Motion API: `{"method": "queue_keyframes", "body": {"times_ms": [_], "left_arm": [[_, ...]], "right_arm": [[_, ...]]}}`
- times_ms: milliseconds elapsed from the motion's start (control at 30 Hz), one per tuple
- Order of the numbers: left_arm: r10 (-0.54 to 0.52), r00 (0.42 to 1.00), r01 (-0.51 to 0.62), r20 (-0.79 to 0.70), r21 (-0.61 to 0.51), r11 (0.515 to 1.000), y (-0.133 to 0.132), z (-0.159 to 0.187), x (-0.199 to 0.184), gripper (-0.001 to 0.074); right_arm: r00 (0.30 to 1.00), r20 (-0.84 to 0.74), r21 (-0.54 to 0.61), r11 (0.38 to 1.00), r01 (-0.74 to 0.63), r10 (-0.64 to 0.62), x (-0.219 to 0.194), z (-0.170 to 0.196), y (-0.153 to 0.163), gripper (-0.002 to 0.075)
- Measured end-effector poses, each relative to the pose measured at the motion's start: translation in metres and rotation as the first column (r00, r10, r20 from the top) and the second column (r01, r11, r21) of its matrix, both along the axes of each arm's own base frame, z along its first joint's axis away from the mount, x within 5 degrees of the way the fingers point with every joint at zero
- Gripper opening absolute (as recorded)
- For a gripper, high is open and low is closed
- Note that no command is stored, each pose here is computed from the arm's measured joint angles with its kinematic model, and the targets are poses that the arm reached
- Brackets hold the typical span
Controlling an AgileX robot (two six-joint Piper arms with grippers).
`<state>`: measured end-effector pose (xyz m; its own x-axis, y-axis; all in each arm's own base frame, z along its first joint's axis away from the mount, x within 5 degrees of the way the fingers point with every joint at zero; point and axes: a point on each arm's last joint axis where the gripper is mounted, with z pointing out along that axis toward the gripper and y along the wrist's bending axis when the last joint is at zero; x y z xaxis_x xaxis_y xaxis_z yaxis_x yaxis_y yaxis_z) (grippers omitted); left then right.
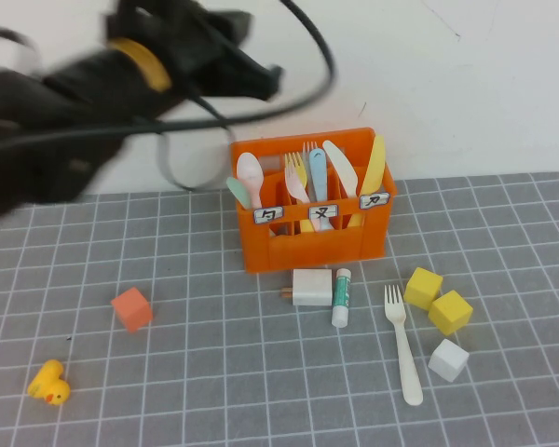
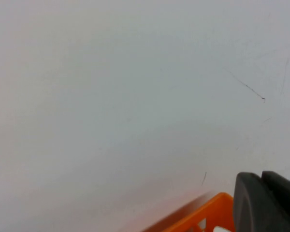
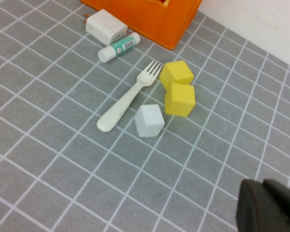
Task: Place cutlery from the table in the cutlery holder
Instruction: Pick up the fork
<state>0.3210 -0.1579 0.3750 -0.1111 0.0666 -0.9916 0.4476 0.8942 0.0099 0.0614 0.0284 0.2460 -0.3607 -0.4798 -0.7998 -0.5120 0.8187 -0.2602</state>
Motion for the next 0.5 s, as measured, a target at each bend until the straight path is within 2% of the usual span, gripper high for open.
{"method": "queue_keyframes", "body": {"times_ms": [167, 267, 400, 500], "left_arm": [[0.043, 0.999, -0.042, -0.009, 0.024, 0.999, 0.031, 0.048, -0.053, 0.0001], [0.073, 0.996, -0.071, -0.043, 0.051, 0.996, 0.048, 0.064, -0.083, 0.0001], [0.122, 0.99, -0.115, -0.065, 0.107, 0.988, 0.074, 0.073, -0.124, 0.0001], [0.149, 0.985, -0.138, -0.087, 0.12, 0.983, 0.092, 0.064, -0.155, 0.0001]], "right_arm": [[1.0, 0.0, -0.002, 1.0, 0.0, 0.0, 0.0, 0.0, 0.0, -0.0003], [1.0, 0.0, -0.002, 1.0, 0.0, 0.0, 0.0, 0.0, 0.0, -0.0003], [1.0, 0.0, -0.002, 1.0, 0.0, 0.0, 0.0, 0.0, 0.0, -0.0003], [1.0, 0.0, -0.002, 1.0, 0.0, 0.0, 0.0, 0.0, 0.0, -0.0003]]}}
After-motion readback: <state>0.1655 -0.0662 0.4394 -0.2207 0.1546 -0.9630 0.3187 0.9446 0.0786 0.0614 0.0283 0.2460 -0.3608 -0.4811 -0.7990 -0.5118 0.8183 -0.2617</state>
